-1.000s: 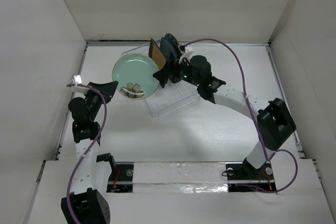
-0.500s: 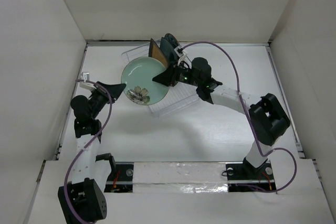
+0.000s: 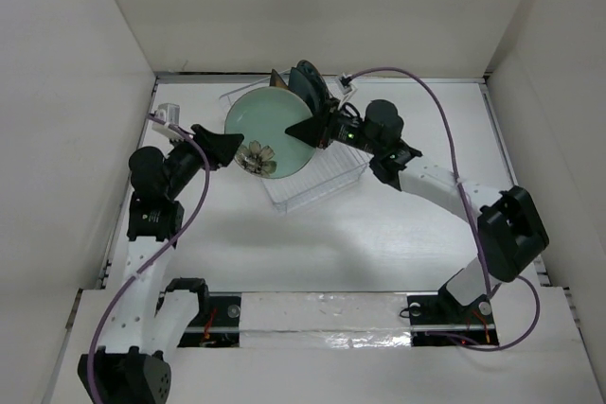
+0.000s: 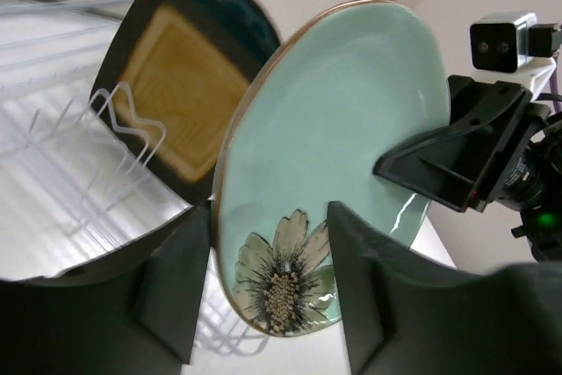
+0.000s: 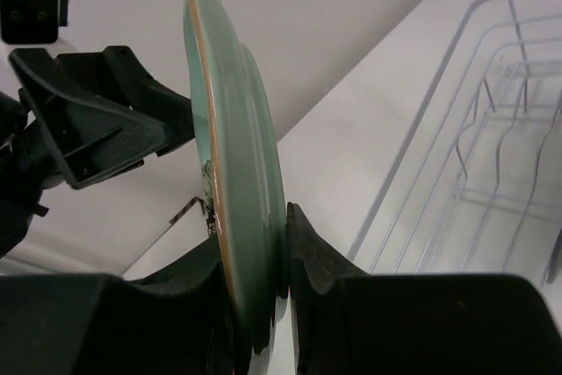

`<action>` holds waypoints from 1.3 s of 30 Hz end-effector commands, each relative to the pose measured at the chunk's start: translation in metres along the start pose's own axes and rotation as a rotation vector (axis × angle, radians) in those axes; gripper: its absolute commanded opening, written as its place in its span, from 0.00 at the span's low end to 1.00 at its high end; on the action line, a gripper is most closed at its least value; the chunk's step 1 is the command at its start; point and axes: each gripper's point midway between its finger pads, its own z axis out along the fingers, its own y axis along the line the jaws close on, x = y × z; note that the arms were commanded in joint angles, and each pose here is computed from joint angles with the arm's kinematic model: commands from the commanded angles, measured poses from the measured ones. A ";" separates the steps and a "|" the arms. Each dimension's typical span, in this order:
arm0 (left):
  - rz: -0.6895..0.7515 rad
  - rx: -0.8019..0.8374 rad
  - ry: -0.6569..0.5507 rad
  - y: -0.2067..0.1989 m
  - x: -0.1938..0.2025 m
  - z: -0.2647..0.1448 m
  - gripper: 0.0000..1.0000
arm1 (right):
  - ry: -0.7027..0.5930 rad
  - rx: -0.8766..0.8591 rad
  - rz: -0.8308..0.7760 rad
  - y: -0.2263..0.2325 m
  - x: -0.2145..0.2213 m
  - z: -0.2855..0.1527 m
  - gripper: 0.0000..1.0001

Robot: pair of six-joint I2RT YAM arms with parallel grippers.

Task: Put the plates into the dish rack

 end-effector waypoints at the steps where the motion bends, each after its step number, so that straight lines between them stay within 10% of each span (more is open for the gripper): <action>1: 0.216 0.029 -0.159 -0.045 -0.056 -0.014 0.52 | -0.234 0.090 -0.144 0.013 -0.082 -0.013 0.00; 19: 0.247 -0.070 -0.169 -0.026 -0.045 -0.021 0.76 | -0.362 0.697 -0.460 -0.047 -0.171 0.006 0.00; 39: 0.258 -0.070 -0.155 -0.024 -0.042 -0.021 0.76 | -0.238 0.805 -0.506 -0.091 -0.104 0.100 0.00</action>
